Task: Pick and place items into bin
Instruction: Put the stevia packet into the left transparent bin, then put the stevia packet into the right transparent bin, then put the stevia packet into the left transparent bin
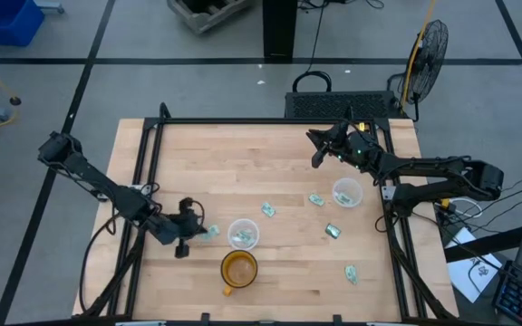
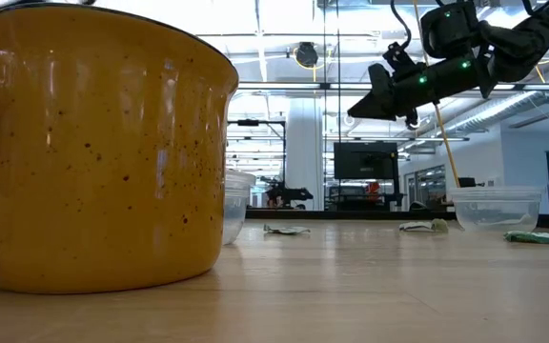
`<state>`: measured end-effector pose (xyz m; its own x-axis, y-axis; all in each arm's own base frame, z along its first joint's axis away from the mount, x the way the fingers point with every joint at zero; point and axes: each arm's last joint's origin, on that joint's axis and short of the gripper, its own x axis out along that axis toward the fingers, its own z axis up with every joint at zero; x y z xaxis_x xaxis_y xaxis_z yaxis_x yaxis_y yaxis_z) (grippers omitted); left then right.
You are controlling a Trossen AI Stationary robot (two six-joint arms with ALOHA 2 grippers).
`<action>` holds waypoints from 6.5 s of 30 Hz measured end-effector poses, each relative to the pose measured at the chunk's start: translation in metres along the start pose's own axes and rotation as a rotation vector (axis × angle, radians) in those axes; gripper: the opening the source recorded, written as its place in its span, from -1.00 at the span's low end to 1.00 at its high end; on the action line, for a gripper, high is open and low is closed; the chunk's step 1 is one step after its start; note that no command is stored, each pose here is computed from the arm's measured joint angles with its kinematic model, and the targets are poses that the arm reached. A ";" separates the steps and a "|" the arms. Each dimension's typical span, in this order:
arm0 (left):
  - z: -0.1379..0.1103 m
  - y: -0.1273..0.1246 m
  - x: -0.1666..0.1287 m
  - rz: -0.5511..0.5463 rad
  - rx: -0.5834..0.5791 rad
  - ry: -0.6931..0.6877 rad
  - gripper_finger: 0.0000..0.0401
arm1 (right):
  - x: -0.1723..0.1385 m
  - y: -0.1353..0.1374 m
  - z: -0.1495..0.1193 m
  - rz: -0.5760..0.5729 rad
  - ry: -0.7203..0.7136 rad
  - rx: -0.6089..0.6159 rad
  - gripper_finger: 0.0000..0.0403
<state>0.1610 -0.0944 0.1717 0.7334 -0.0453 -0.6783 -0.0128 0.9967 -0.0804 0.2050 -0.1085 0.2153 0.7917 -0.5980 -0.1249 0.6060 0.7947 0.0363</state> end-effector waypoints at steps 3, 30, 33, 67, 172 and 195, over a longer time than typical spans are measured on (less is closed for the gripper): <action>0.016 0.006 0.000 0.024 0.053 -0.025 -0.99 | 0.000 0.000 0.001 0.001 -0.013 0.002 -0.74; 0.057 0.059 0.073 -0.175 0.152 -0.161 -0.93 | 0.000 0.000 0.005 0.002 -0.050 -0.036 -0.74; 0.058 0.059 0.073 -0.175 0.150 -0.167 -0.92 | 0.000 0.000 0.005 0.002 -0.048 -0.037 -0.74; 0.074 0.067 0.069 0.013 0.238 -0.343 -0.40 | -0.004 0.054 0.012 0.327 0.272 -0.204 -0.18; 0.073 0.097 0.070 0.200 0.071 -0.302 -0.40 | -0.102 0.084 0.002 -0.109 1.143 -0.375 -1.00; 0.073 0.097 0.070 0.185 0.073 -0.305 -0.40 | -0.097 0.082 -0.023 -0.098 1.075 -0.421 -0.57</action>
<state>0.2607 0.0039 0.1701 0.8925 0.1472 -0.4264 -0.1233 0.9889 0.0833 0.1767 0.0173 0.2076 0.1455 -0.4221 -0.8948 0.4271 0.8426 -0.3280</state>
